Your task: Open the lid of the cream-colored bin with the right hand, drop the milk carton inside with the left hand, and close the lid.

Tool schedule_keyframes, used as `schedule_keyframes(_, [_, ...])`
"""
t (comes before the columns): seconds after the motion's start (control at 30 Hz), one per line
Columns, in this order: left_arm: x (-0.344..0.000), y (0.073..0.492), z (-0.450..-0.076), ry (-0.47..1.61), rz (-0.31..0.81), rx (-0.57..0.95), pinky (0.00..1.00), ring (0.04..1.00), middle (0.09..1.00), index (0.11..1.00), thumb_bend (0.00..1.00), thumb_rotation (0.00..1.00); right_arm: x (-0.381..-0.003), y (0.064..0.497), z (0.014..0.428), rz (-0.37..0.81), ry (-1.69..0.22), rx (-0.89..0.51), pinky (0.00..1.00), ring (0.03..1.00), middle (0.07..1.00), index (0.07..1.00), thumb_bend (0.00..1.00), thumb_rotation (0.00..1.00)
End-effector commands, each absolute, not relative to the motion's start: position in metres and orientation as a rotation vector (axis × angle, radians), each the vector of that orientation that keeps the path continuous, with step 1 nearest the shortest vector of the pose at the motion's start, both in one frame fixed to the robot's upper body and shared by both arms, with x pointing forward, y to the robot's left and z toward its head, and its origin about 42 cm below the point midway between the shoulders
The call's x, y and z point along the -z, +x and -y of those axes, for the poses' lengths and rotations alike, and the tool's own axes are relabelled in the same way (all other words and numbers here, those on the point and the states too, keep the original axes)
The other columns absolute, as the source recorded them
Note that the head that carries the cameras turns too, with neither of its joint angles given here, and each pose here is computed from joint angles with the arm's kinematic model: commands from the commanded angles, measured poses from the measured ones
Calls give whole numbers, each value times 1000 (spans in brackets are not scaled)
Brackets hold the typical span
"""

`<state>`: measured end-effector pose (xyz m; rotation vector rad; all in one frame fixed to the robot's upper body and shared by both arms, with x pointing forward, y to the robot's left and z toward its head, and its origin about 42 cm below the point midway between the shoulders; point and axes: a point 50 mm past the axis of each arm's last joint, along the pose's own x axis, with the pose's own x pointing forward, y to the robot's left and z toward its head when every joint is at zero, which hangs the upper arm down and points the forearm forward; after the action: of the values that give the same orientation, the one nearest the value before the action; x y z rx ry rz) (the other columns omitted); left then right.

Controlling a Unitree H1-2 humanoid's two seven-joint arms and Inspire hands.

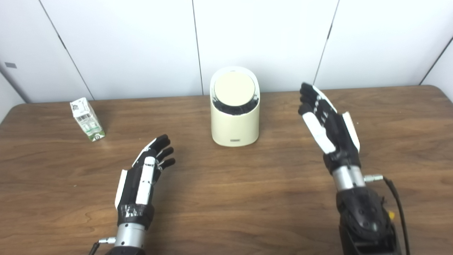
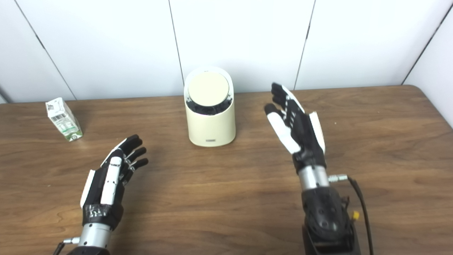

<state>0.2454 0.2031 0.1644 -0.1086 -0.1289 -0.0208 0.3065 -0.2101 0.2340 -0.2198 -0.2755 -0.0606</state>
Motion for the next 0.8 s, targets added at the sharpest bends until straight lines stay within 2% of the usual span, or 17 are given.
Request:
schedule_keyframes(0.0, [-176,250,-201,-116,208,33,794,847,870,867,249,818,-259,314,203,359,-258,64,839,913,911,895,564,678])
schedule_keyframes(0.03, [-176,250,-201,-117,208,33,795,848,872,869,249,818,-263,317,201,361,-282,70,821,901,912,901,597,679])
schedule_keyframes(0.07, [-175,250,-201,-118,208,33,795,847,871,869,250,817,-267,321,200,361,-310,79,755,859,904,905,630,676])
schedule_keyframes(0.1, [-175,250,-201,-117,208,33,794,846,870,869,251,816,-270,326,198,363,-336,81,601,739,868,913,679,674])
schedule_keyframes(0.13, [-174,250,-202,-116,208,34,795,846,870,869,250,815,-274,332,195,366,-361,76,672,782,902,934,706,673])
schedule_keyframes(0.17, [-174,250,-202,-116,208,34,797,846,870,870,249,816,-277,337,193,367,-378,68,780,888,954,964,727,680])
schedule_keyframes(0.27, [-174,250,-202,-119,209,36,801,849,873,872,247,818,-284,350,189,361,-434,61,867,974,993,993,773,698])
schedule_keyframes(0.4, [-173,250,-201,-120,211,34,796,846,870,869,248,820,-292,369,182,379,-547,74,913,999,1000,1000,836,693])
schedule_keyframes(0.57, [-173,249,-201,-121,209,34,802,849,871,871,256,817,-296,387,176,388,-599,89,968,1000,1000,1000,896,600])
schedule_keyframes(0.67, [-172,248,-200,-121,208,32,804,846,869,871,261,819,-297,397,171,371,-600,100,997,1000,1000,1000,889,530])
schedule_keyframes(0.77, [-173,248,-200,-123,206,30,799,845,868,870,261,820,-296,403,167,363,-616,112,1000,1000,1000,1000,872,516])
